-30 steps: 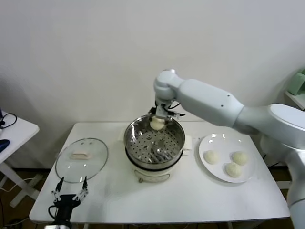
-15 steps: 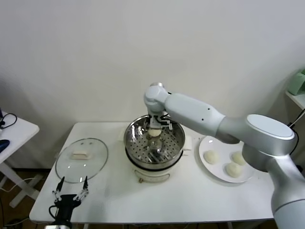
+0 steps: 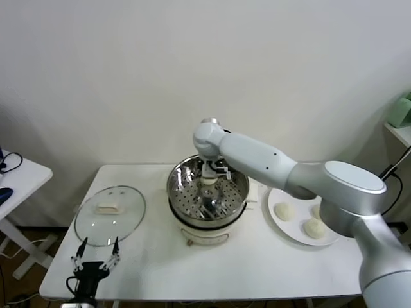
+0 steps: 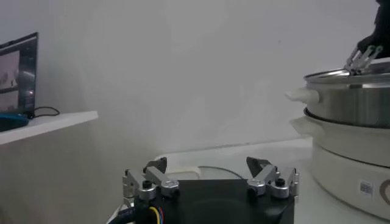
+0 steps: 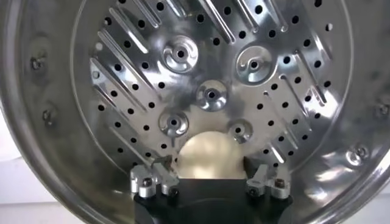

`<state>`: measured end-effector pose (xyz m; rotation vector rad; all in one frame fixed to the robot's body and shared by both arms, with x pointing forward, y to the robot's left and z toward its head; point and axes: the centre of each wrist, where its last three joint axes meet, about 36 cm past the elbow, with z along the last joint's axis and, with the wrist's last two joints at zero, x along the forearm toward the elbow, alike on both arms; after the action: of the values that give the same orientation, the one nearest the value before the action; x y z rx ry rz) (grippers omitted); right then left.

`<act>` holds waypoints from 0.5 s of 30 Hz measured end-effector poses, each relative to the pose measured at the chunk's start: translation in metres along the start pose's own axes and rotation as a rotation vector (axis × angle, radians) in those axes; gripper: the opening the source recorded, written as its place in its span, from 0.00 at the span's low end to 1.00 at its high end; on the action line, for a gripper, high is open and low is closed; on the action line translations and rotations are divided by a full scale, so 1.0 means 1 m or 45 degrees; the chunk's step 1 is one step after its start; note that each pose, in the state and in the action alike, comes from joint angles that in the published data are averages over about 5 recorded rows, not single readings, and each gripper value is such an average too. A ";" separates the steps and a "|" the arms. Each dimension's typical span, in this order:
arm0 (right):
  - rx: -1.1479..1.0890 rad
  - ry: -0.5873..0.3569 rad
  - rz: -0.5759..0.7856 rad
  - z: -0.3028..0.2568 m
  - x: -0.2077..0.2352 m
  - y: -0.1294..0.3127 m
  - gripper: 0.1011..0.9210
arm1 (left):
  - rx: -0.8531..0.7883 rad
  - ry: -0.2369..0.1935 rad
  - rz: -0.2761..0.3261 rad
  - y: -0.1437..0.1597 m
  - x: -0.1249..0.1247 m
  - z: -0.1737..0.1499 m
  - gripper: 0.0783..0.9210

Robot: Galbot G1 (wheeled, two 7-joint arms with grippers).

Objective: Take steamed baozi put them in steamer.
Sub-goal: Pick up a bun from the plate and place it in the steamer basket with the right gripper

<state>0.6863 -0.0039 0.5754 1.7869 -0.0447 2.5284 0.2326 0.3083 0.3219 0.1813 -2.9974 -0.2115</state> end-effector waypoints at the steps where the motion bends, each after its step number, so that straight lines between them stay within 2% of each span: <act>1: 0.000 0.001 -0.002 0.001 0.002 0.001 0.88 | 0.000 -0.001 -0.001 0.000 0.000 0.000 0.88; 9: -0.029 -0.008 0.014 0.009 0.027 0.013 0.88 | 0.002 -0.002 -0.002 0.000 -0.001 -0.001 0.88; 15: -0.176 -0.057 0.069 0.026 0.055 0.046 0.88 | 0.006 -0.005 0.003 -0.002 -0.003 -0.001 0.88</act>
<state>0.6900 -0.0504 0.6360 1.8129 -0.2668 2.4528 0.2359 0.3065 0.3223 0.1778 -3.0020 -0.2044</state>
